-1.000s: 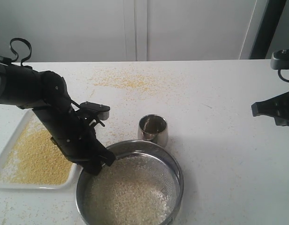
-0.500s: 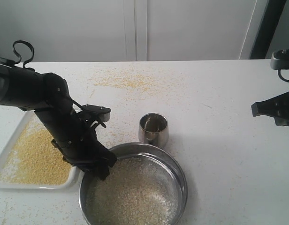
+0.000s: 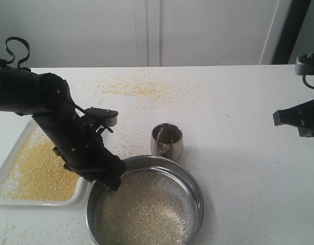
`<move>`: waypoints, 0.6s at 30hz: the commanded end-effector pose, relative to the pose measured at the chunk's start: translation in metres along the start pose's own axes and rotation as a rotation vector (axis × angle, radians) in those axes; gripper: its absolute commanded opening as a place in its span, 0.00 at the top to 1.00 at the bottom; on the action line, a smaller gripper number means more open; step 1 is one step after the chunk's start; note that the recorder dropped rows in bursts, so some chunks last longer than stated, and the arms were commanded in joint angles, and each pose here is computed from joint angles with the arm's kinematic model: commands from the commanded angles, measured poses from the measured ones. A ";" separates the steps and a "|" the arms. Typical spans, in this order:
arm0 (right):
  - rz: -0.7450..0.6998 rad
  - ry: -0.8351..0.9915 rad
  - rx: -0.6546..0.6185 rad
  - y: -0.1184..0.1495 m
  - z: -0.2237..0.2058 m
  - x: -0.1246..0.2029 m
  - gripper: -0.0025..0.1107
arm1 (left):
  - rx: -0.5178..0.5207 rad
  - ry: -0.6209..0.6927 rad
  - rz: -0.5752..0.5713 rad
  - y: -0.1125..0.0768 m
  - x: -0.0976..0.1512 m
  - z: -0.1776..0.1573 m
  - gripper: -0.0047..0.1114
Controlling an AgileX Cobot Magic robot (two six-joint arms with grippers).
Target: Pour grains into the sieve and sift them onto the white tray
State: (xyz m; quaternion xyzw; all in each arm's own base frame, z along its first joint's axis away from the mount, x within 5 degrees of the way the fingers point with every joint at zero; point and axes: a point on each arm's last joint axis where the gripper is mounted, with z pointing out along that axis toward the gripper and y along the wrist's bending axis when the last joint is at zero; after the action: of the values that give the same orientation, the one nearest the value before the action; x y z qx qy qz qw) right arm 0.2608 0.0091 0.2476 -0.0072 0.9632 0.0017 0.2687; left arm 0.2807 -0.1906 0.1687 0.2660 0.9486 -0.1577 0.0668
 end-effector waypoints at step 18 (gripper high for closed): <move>0.013 -0.014 0.007 -0.003 -0.002 -0.001 0.98 | -0.106 0.094 0.176 -0.010 0.032 -0.075 0.63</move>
State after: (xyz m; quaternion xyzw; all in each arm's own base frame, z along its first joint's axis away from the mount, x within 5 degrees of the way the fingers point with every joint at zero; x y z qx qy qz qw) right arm 0.2608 0.0091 0.2476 -0.0063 0.9632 0.0020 0.2687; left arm 0.2550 -0.1656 0.2253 0.3421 0.9319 -0.0996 0.0686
